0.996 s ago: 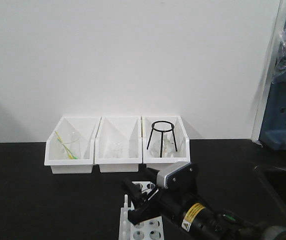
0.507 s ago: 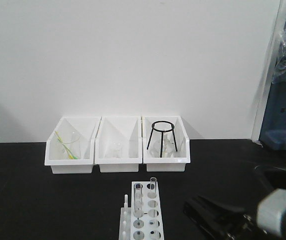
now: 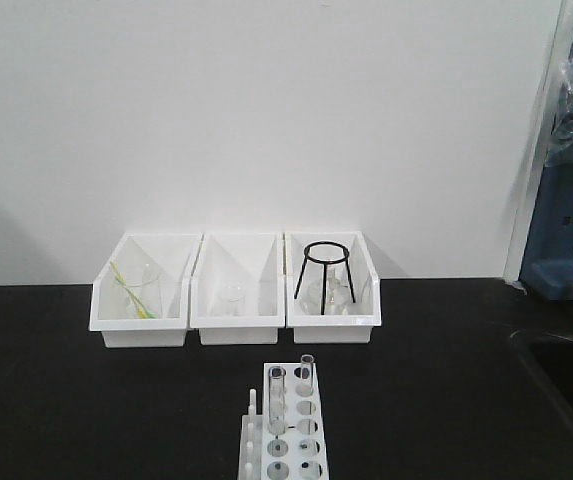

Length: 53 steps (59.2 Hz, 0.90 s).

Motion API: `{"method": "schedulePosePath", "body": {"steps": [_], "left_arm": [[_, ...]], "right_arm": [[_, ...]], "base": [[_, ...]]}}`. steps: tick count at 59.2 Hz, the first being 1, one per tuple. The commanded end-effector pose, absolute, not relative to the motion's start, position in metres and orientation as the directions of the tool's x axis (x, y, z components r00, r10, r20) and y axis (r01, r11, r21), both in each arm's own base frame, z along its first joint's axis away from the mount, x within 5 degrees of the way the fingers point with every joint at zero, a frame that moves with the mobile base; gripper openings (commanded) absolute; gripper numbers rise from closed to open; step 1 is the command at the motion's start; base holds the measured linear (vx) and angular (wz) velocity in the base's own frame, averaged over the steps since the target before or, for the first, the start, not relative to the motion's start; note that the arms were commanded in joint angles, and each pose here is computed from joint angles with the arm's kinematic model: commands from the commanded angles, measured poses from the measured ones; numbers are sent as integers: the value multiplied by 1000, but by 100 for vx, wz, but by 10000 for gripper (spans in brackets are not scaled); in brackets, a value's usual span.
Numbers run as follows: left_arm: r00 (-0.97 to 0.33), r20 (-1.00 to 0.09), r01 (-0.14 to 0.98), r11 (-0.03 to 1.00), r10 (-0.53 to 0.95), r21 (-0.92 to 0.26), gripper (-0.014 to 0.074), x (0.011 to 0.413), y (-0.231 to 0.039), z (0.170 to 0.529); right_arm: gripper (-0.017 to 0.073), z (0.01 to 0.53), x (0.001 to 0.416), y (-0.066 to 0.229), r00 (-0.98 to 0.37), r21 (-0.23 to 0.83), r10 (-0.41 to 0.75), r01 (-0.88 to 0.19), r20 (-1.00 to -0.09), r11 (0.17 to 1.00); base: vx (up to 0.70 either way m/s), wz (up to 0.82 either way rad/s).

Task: Flip and reinsert test tube from rack
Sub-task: 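Open the right gripper and withdraw it up from the rack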

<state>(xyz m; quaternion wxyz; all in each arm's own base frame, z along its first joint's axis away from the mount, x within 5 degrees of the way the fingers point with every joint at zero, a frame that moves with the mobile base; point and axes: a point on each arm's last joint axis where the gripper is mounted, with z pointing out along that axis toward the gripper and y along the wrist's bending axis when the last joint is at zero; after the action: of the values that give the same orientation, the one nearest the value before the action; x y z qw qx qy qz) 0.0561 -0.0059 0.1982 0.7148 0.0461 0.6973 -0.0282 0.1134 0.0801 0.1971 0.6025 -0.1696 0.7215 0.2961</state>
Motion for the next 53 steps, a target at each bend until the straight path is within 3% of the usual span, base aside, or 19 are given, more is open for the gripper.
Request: {"method": "schedulePosePath", "body": {"steps": [1, 12, 22, 30, 40, 53], "left_arm": [[120, -993, 103, 994, 12, 24, -6, 55, -6, 208], [120, -993, 103, 994, 12, 24, -6, 55, -6, 208], [120, -993, 103, 994, 12, 24, -6, 55, -6, 208], [120, -993, 103, 994, 12, 24, -6, 55, -6, 208], [120, -993, 103, 994, 12, 24, -6, 55, -6, 208], [120, -993, 103, 994, 12, 24, -6, 55, -6, 208]], "right_arm": [[-10, 210, 111, 76, -114, 223, 194, -601, -974, 768], [-10, 223, 97, 51, 49, 88, 127, -480, -991, 873], [-10, 222, 83, 24, 69, -9, 11, -275, -998, 962], [-10, 221, 69, 10, 85, -11, 0, -134, -996, 991], [-10, 216, 53, 3, 92, -28, -22, -59, -996, 998], [-10, 196, 56, 3, -5, 11, 11, -64, -1000, 998]], "base": [[0, 0], [0, 0], [0, 0], [0, 0], [0, 0], [0, 0]]}}
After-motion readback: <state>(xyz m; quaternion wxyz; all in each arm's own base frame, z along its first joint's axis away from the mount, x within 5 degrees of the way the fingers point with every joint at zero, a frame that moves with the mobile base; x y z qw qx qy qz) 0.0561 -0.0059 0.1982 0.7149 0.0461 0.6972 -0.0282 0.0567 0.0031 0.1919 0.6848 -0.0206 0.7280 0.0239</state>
